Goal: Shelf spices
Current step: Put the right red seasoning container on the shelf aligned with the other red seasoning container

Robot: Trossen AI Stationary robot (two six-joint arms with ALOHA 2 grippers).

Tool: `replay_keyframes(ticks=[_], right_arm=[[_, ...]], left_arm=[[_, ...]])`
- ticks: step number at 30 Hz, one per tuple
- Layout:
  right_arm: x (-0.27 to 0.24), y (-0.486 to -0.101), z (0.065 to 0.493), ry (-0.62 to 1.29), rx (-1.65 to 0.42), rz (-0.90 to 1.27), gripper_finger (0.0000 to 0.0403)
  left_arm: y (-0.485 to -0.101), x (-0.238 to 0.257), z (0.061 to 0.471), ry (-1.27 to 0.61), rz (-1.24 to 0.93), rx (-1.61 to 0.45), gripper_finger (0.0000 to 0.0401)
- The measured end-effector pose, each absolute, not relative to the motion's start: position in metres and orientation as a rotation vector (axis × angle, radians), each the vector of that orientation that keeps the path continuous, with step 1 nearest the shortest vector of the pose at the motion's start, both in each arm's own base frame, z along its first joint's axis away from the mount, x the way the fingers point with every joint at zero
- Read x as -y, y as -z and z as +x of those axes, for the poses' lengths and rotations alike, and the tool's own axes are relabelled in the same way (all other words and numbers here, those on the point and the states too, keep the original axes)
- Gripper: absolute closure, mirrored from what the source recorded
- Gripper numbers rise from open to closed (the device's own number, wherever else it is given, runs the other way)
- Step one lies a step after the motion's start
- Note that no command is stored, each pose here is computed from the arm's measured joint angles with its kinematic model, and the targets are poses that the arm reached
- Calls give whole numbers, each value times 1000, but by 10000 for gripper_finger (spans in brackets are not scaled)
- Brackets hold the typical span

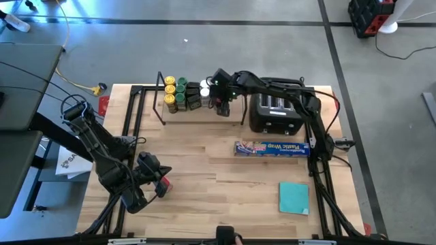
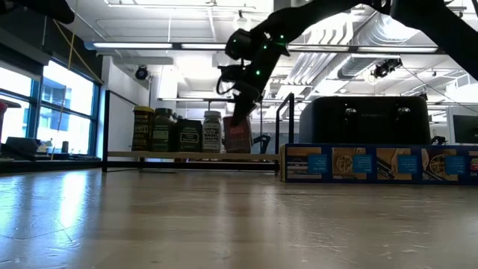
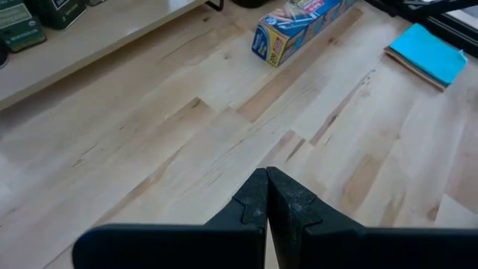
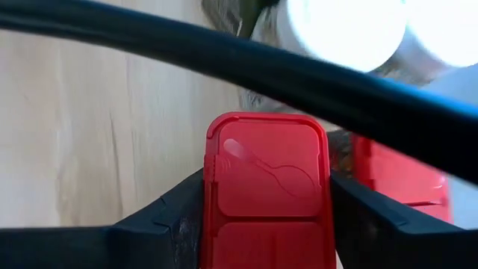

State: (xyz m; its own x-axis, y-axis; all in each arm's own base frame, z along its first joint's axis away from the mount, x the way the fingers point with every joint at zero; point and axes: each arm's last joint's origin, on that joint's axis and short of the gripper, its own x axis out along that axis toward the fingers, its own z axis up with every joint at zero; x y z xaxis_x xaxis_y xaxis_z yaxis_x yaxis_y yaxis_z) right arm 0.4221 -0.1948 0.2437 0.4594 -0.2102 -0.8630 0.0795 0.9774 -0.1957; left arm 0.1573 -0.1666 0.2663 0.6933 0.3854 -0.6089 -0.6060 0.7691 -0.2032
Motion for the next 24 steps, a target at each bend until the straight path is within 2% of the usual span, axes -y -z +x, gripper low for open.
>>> replay_keyframes(ticks=[7, 12, 16, 24], right_arm=[[197, -235, 423, 171, -1106, -122, 180], [201, -233, 422, 182, -1109, -118, 155], [204, -234, 422, 233, -1118, -157, 143], [192, -237, 427, 215, -1138, -285, 141]], left_arm=[[-266, 167, 157, -570, -412, -575, 401], [-266, 167, 157, -570, -412, -576, 401], [-266, 167, 157, -570, -412, -576, 401], [-266, 167, 157, -570, -412, -576, 401]])
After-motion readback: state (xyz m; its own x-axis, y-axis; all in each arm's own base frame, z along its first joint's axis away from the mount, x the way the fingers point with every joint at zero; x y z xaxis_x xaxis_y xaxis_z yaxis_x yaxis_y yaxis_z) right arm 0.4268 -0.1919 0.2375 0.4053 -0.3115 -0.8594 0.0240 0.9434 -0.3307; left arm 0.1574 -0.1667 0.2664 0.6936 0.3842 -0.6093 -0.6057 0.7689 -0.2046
